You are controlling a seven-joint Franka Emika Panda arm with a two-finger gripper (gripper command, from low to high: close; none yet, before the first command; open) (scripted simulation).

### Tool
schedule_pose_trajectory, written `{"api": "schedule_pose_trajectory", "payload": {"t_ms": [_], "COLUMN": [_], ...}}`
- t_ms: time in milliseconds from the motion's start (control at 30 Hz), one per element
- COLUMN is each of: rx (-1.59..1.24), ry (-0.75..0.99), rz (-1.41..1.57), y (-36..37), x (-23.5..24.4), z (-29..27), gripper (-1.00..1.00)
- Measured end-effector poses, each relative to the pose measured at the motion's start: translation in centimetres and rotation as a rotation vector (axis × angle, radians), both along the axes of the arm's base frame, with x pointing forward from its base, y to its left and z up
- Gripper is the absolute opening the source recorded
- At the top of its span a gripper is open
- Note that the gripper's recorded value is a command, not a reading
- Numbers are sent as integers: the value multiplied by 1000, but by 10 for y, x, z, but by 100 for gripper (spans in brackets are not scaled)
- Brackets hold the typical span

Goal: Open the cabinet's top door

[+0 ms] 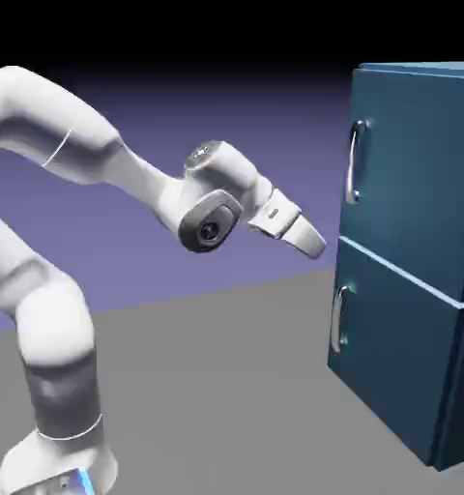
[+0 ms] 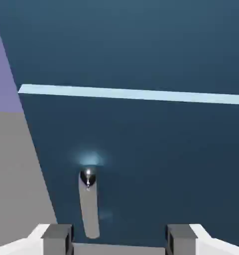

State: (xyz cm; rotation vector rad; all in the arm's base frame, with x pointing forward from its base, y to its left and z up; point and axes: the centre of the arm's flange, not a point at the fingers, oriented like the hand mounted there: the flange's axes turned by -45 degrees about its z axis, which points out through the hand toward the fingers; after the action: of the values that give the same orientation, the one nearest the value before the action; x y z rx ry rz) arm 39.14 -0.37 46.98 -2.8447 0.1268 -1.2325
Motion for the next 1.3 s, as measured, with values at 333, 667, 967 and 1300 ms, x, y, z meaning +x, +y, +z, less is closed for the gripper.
{"api": "schedule_pose_trajectory", "payload": {"t_ms": [333,667,967,1300], "rx": [390,809,1210,1677], "ry": [-84,-170,-233,-272], "rz": [-346,-631,-833,-997], "y": [-24,-35,-33,-18], "x": [1,-2,-5,-2], "z": [36,62,75,80], "gripper": [0,0,0,0]}}
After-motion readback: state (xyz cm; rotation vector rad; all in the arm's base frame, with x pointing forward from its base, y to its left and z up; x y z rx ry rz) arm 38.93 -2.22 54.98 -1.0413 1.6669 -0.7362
